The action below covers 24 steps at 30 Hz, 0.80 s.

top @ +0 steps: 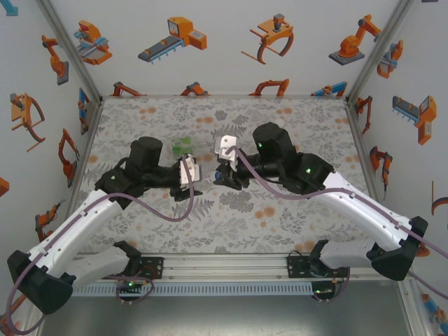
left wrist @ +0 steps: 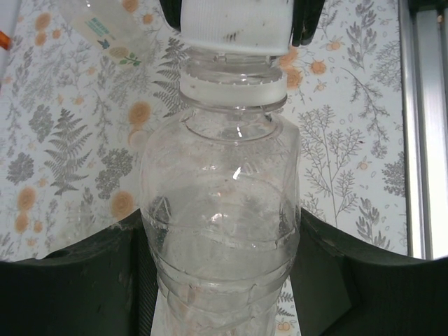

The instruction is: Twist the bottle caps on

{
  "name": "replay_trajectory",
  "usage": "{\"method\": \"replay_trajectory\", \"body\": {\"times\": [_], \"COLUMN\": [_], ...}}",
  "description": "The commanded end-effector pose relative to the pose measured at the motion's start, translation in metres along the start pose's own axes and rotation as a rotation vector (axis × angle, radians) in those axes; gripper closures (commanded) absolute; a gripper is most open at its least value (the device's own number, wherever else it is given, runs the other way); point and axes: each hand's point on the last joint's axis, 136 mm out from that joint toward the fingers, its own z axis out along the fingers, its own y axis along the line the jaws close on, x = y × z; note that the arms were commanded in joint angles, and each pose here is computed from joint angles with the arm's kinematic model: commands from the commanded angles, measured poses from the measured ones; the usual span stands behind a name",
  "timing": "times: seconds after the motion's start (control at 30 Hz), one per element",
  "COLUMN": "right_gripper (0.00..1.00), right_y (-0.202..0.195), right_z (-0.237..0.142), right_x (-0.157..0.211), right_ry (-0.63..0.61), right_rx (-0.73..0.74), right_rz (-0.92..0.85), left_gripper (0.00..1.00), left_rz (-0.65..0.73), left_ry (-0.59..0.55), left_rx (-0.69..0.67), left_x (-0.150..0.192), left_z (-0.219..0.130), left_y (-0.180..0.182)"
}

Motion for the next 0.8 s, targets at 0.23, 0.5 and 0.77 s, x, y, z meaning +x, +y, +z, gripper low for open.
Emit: {"method": "replay_trajectory", "body": {"times": [0.23,0.5,0.77], "right_gripper": [1.0,1.0,1.0], "right_y": [-0.043,-0.047,-0.048], "right_z": [-0.006,0.002,0.009], "right_x": [-0.008,0.008,0.015], "right_ry": [-0.106,-0.103,-0.121], "right_rx": [0.236,0.256,0.26], "right_rz": [0.611,1.06,1.268], "left_gripper": [1.0,1.0,1.0], "left_rz": [0.062,0.066,0.065], "left_ry": [-0.055,-0.049,-0.048], "left_rx": [-0.061,-0.094,-0.101], "left_x": [-0.015,-0.014,-0.014], "left_z": [-0.008,-0.008,-0.008], "left_y": [0.007,0.012,0.013]}}
